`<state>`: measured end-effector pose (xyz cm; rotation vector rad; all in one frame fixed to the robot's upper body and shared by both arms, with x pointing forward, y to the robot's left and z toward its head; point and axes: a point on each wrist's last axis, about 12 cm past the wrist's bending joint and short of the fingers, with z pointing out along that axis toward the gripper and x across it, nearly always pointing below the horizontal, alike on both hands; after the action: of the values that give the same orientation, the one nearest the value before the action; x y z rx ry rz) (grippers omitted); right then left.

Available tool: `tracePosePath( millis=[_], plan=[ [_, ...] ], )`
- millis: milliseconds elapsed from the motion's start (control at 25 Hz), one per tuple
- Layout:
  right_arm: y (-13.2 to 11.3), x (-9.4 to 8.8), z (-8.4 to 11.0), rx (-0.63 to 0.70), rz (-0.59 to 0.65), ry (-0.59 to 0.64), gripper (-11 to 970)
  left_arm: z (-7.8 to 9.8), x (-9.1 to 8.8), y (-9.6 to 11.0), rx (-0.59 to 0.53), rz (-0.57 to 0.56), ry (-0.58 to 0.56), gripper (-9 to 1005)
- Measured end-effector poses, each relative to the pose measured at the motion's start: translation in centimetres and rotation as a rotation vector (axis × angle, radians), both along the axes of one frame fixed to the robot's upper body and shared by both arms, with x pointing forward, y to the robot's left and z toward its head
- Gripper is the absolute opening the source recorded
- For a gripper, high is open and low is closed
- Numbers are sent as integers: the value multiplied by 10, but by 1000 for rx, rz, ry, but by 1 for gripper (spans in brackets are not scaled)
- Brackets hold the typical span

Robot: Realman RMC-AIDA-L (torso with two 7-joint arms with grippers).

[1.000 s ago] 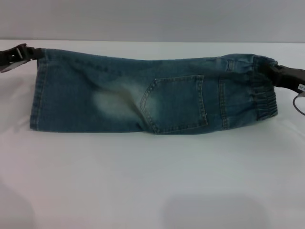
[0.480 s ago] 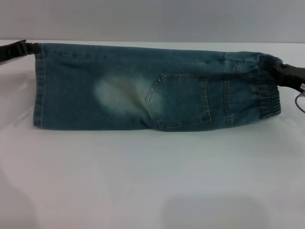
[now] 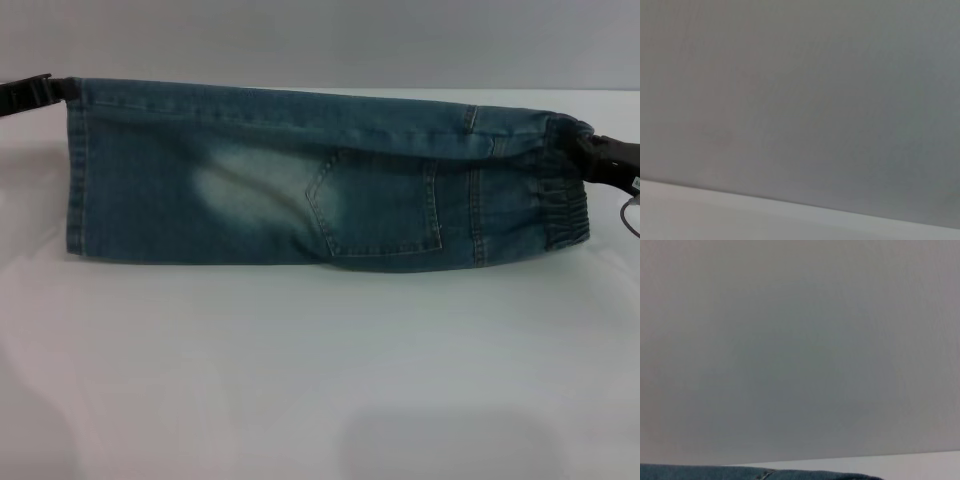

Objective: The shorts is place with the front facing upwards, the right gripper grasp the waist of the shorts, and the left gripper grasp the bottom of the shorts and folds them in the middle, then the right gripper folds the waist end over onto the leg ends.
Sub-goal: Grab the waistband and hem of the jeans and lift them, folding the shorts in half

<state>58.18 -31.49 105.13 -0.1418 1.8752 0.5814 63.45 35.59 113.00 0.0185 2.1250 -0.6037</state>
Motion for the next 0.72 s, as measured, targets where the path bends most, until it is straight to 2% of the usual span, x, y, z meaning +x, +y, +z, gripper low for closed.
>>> tracePosePath(
  millis=[440, 720],
  plan=[
    [2, 6, 6, -9, 12, -19, 52, 4, 4, -5, 39, -33, -36, 115],
    [6, 13, 11, -26, 32, -29, 56, 1, 6, -11, 75, -42, -60, 119]
  ],
)
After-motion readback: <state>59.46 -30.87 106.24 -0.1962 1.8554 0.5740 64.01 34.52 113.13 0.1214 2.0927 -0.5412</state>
